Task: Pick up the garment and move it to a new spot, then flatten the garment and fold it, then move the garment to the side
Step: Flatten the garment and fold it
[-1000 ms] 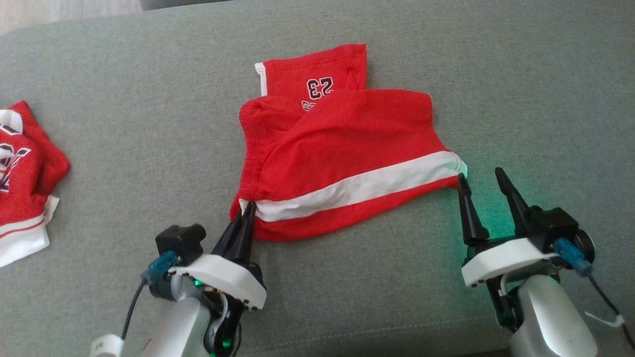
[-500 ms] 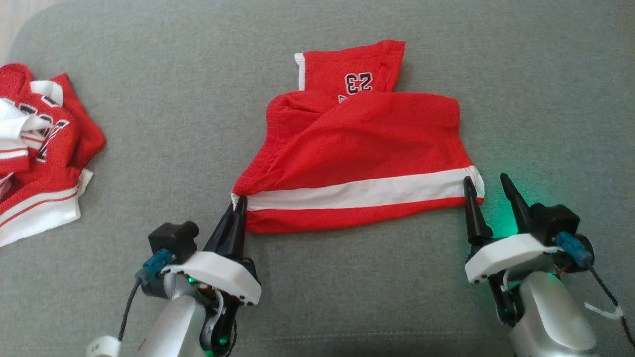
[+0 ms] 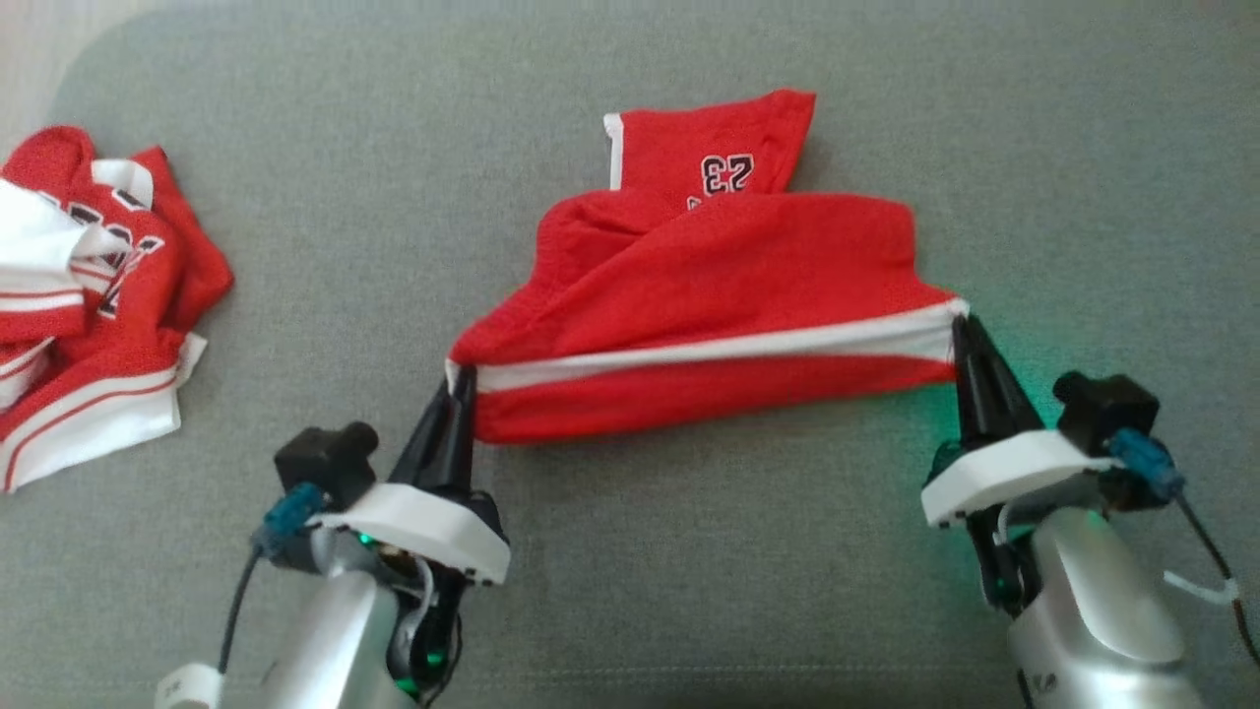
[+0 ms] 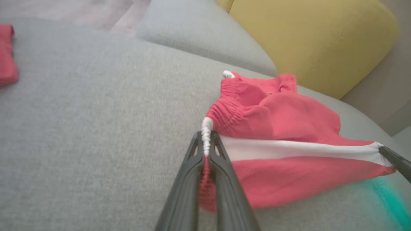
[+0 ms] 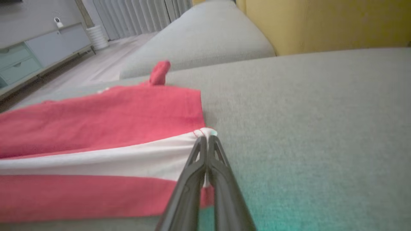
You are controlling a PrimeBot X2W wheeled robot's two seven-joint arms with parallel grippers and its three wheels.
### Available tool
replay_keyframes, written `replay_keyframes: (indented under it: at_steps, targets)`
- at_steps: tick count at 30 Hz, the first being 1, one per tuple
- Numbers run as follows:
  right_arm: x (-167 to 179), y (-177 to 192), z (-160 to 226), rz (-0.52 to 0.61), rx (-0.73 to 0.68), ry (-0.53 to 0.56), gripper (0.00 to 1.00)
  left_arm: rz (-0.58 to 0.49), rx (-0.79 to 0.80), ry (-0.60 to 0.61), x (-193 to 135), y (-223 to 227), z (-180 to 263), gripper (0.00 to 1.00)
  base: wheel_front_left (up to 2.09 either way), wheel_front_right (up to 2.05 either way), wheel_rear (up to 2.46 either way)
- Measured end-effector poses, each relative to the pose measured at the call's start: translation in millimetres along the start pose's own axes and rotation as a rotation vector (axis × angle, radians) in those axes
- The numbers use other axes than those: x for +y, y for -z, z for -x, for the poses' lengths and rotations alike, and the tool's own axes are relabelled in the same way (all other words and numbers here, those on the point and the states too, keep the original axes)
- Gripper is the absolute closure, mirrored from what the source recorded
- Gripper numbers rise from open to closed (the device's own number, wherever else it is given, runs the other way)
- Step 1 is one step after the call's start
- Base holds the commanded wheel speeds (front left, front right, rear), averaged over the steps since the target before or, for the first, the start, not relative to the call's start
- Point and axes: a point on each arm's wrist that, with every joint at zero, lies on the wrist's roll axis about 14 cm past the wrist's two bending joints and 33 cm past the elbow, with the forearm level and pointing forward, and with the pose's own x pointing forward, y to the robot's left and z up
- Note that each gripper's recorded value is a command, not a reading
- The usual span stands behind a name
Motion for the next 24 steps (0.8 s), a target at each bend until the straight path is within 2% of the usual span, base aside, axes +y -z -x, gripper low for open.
replay_keyframes:
  at_steps: [5, 10, 17, 18, 21, 24]
  targets:
    - [15, -62, 4, 0.000, -0.183, -0.041, 1.00, -0.066, -0.153, 0.022, -5, -52, 1, 1.00, 0.00, 0.00, 0.00]
    - [31, -136, 19, 0.031, -0.393, -0.088, 1.00, -0.189, -0.367, 0.090, -24, -132, 0, 1.00, 0.00, 0.00, 0.00]
    - [46, -282, 60, 0.119, -0.785, -0.170, 1.00, -0.394, -0.657, 0.191, -58, -251, 10, 1.00, 0.00, 0.00, 0.00]
    - [46, -282, 60, 0.119, -0.785, -0.170, 1.00, -0.394, -0.657, 0.191, -58, -251, 10, 1.00, 0.00, 0.00, 0.00]
    - [49, -326, 73, 0.160, -0.877, -0.192, 1.00, -0.426, -0.750, 0.224, -75, -291, 14, 1.00, 0.00, 0.00, 0.00]
    - [46, -345, 54, 0.242, -0.831, -0.197, 1.00, -0.485, -0.753, 0.230, -80, -311, -1, 1.00, 0.00, 0.00, 0.00]
